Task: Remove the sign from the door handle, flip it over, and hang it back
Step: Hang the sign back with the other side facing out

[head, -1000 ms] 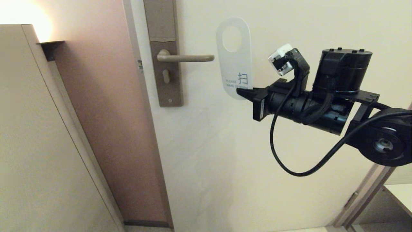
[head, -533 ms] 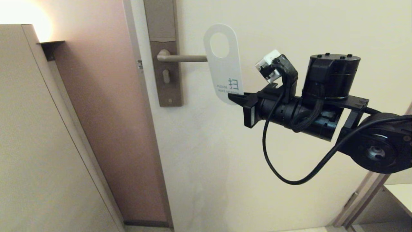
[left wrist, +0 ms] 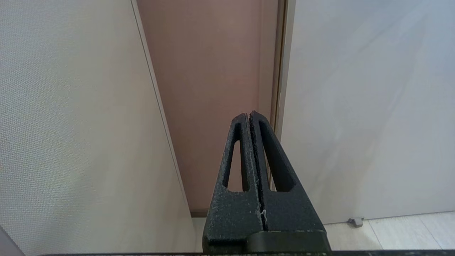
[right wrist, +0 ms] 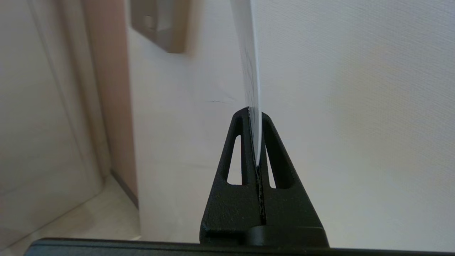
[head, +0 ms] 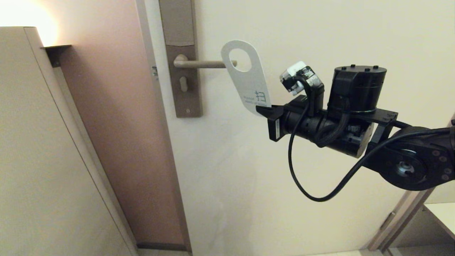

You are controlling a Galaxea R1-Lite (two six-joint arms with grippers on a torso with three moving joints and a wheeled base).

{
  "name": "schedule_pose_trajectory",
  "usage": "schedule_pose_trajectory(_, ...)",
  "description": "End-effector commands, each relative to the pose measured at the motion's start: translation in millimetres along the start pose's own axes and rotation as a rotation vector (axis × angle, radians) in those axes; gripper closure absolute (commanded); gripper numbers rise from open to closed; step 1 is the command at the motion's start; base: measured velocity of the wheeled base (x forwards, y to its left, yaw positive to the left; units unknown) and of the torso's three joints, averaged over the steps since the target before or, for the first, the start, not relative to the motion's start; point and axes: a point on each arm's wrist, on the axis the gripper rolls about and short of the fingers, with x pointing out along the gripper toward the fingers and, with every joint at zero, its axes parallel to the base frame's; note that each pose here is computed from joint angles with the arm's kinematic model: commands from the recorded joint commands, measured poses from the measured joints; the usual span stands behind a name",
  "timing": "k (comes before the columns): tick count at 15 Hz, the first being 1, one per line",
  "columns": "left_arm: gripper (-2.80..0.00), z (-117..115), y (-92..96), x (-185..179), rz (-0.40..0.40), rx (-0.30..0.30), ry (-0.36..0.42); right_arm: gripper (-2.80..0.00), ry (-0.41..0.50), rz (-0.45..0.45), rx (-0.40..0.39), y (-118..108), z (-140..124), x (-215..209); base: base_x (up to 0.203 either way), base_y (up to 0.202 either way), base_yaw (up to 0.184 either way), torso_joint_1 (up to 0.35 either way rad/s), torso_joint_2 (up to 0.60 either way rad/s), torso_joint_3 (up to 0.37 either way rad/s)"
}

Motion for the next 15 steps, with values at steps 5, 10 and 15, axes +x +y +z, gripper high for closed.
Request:
schedule_pose_trajectory(5,0.00,-0.1,0.0,0.1,0.000,0.000,0.002,0.00,0.010,-0.049,0.009,-17.9,-3.9,-0.8,0.000,0.000,0.000,0.000,0.00,0.000)
schedule_pose_trajectory(10,0.00,-0.1,0.0,0.1,-0.001,0.000,0.002,0.00,0.022,-0.044,0.005,-17.5,-8.9,7.9,0.000,0.000,0.000,0.000,0.00,0.000)
schedule_pose_trajectory(15,0.00,-0.1,0.0,0.1,0.000,0.000,0.002,0.00,0.033,-0.035,-0.003,-15.3,-15.0,20.5,0.000,0.000,0.000,0.000,0.00,0.000)
